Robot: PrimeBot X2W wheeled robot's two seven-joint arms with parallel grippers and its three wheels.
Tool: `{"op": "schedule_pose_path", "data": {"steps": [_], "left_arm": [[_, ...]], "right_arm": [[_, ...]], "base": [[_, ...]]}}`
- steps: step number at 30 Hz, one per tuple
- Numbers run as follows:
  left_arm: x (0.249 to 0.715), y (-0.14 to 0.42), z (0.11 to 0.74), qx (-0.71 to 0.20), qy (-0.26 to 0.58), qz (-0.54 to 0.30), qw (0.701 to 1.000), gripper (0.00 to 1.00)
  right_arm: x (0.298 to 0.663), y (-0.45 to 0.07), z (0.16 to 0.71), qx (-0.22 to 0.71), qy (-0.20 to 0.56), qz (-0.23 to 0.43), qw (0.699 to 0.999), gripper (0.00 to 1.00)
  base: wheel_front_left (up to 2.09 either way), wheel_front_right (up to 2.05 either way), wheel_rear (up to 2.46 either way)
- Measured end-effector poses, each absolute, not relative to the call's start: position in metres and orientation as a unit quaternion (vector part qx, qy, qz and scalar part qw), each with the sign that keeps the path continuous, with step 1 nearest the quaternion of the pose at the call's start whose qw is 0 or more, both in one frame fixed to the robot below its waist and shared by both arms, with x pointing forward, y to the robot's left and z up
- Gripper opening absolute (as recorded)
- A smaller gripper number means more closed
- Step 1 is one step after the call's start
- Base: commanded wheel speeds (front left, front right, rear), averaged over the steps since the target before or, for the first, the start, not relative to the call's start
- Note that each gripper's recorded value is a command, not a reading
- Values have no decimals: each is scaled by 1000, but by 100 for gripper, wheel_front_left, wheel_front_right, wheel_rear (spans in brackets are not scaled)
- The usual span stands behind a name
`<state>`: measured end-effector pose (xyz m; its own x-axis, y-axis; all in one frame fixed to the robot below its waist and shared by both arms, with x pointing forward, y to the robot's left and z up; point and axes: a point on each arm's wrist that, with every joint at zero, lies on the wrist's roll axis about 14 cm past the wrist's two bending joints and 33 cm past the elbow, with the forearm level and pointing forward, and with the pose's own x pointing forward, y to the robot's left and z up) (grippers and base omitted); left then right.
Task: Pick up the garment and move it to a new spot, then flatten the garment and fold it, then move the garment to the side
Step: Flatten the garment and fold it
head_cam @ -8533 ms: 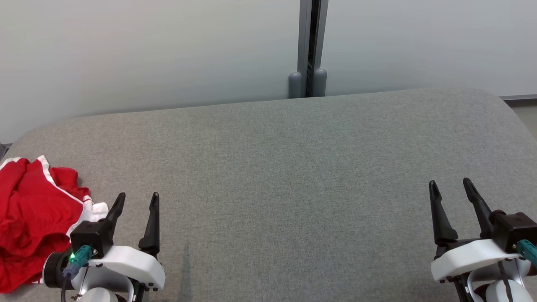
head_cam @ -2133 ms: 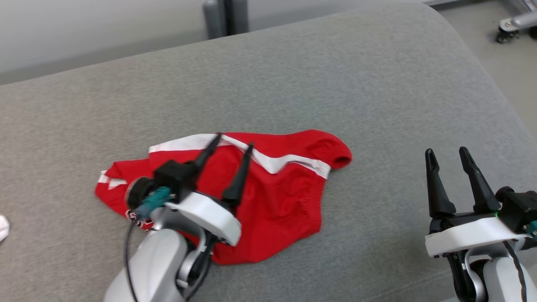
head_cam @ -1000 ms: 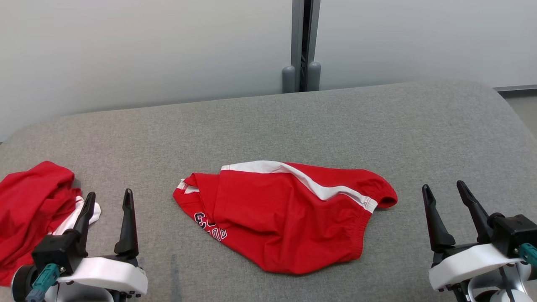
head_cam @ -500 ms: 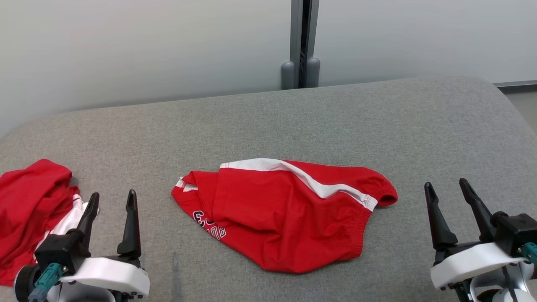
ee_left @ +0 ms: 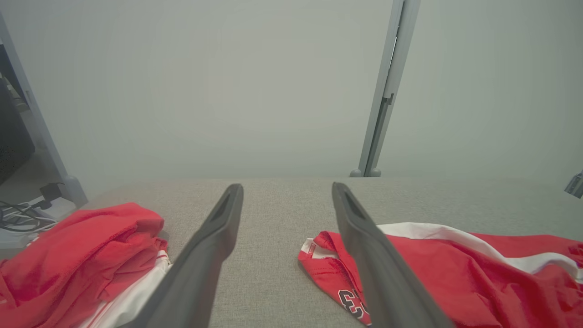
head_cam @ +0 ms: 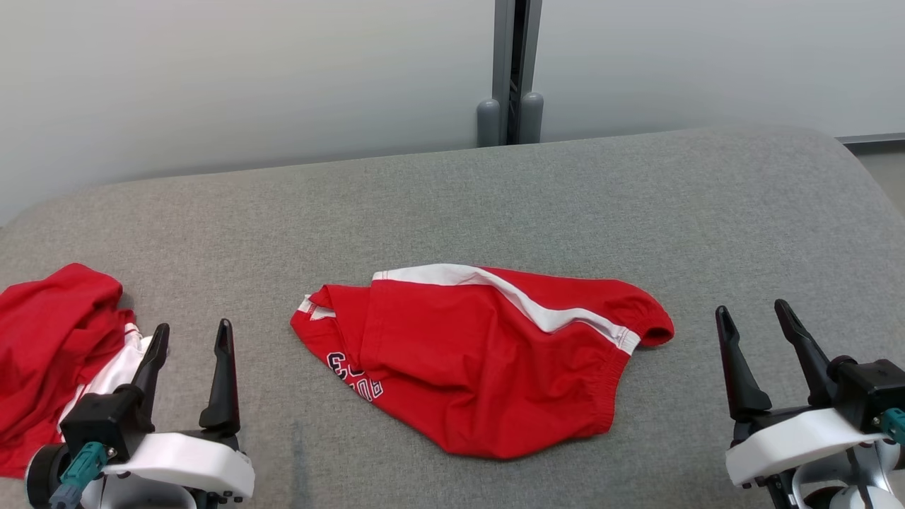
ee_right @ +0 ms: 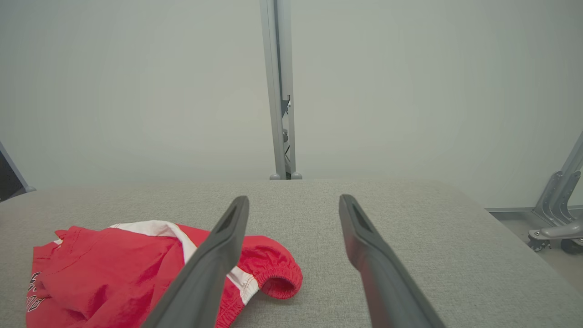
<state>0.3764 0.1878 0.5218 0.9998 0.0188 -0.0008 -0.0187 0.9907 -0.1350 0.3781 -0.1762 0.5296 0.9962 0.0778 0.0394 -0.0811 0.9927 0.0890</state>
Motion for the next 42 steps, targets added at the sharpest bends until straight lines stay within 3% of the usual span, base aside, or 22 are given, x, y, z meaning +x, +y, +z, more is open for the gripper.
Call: {"op": "schedule_pose_path", "data": {"steps": [11,16,22,32,33,34,42], "left_arm": [[426,151,534,-57,-5,-60,997,100],[456,107,491,-71,93,-137,984,100],[469,65,428,-93,230,-204,947,100],[485,53,372,-89,334,-212,914,100],[487,52,372,-93,333,-214,914,69],[488,49,373,-98,331,-216,913,3],[498,52,391,-100,283,-225,927,0]], "right_arm": [[390,-175,524,46,-10,42,998,100],[398,-179,512,53,1,35,998,100],[400,-190,497,58,17,17,998,100],[394,-211,478,60,35,-16,997,100],[394,-212,478,59,35,-18,997,100],[394,-213,477,60,36,-19,997,100],[398,-214,477,66,31,-20,997,100]], "base": [[0,0,0],[0,0,0],[0,0,0],[0,0,0],[0,0,0],[0,0,0],[0,0,0]]}}
